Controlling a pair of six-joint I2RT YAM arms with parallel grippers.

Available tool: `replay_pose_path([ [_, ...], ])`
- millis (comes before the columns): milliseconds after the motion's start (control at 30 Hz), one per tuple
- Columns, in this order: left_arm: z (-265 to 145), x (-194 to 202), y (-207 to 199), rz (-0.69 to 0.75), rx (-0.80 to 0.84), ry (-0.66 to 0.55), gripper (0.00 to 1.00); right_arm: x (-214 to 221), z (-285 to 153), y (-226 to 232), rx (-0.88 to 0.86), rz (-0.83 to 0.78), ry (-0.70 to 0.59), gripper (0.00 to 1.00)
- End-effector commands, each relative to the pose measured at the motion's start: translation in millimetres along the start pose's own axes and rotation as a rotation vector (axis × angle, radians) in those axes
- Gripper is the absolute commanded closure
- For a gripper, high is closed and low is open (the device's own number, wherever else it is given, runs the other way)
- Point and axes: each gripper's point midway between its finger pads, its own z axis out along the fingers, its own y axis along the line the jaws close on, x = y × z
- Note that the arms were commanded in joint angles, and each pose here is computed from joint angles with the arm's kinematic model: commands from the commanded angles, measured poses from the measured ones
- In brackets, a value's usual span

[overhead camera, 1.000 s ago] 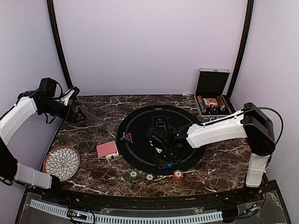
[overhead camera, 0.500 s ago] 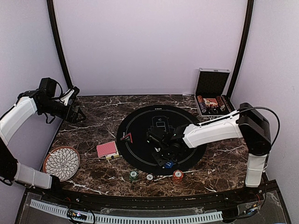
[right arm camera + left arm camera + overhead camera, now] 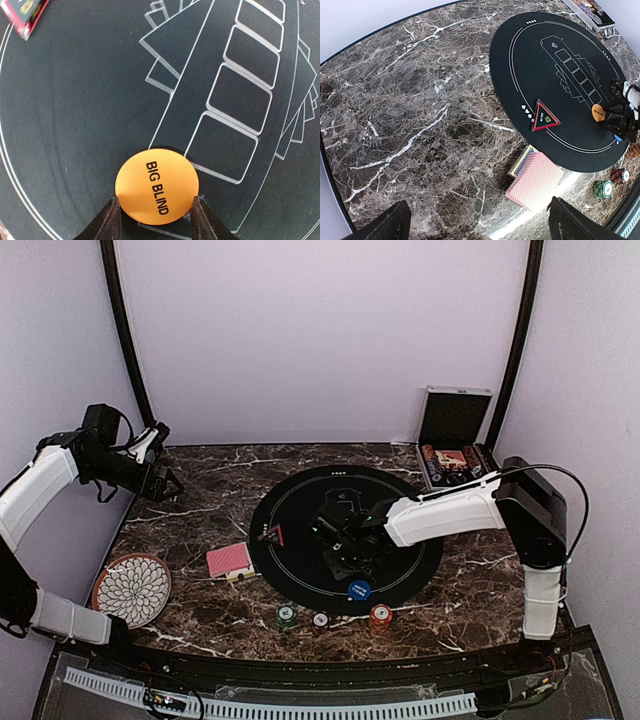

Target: Distribute texas hold em gaming equipment

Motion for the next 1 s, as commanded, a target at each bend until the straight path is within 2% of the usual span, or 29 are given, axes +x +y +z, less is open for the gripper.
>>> replay_pose_path([
  [0,-11.9,-8.0,-4.1,0.014,0.005,-0.027,0.01,-9.1,18.6,-23.0,0.09,0.05,-0.002,0.53],
  [733,-12.1,-2.1,-5.4,0.031,0.007,-0.009,0.01,-101.3,61.7,-101.8,0.104,0.192,-0.074,0.57],
  [967,-12.5,-1.8,-6.4,0.03,0.011,-0.008,0.01,-130.0,82.9,-111.3,0.061,0.228,-0.104,0.58],
])
